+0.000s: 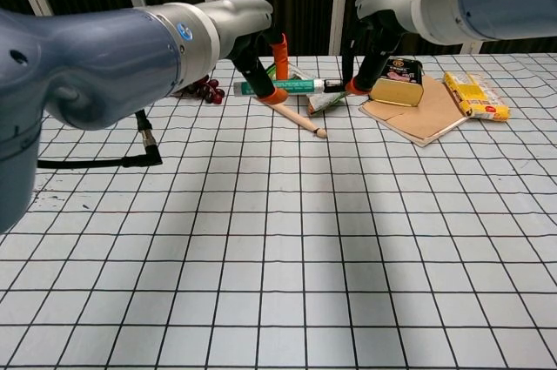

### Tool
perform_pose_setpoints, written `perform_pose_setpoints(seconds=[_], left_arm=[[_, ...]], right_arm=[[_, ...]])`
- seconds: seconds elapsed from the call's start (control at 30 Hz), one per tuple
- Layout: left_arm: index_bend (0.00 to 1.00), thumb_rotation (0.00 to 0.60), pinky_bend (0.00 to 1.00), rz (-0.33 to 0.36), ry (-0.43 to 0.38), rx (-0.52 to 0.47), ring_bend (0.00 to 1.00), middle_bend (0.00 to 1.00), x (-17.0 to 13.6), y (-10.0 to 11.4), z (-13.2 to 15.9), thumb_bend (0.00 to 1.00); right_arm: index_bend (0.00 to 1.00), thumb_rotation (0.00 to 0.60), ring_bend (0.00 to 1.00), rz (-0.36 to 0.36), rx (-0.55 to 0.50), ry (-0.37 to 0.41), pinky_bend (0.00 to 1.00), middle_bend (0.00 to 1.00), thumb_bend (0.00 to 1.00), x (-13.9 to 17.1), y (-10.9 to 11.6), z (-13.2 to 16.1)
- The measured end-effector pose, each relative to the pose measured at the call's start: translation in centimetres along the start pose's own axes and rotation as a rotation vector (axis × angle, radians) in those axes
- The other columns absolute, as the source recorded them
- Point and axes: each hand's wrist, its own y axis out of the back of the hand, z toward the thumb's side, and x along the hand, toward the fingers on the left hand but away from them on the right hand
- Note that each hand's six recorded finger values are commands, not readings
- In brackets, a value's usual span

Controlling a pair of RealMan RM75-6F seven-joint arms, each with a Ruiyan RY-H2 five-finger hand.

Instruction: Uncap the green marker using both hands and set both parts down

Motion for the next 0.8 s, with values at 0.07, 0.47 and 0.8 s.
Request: perform_pose_setpoints(seconds=[0.07,0.47,0.8], left_arm=[[0.69,0.600,0.00,0.000,0.000,0.001,0.00,0.11,0.0,0.0,0.0,0.65],[0.69,0.600,0.00,-0.003,0.005,0.003,0.00,0.11,-0.1,-0.2,-0.4,0.65],[0.69,0.600,0.00,0.007,0.021,-0.006,0.00,0.11,-0.3,0.3,-1.5,0.65]], right_arm=[[0.54,0.600,0.02,0.003,0.000,0.002,0.00,0.00,0.41,0.0,-0.1,0.0],[0.68,0.600,0.02,-0.014,-0.004,-0.008,0.00,0.00,0.41,0.0,0.2,-0.3],[0.70,0.600,0.03,-0.019,-0.013,-0.036,0.00,0.00,0.41,-0.2,0.2,-1.5]])
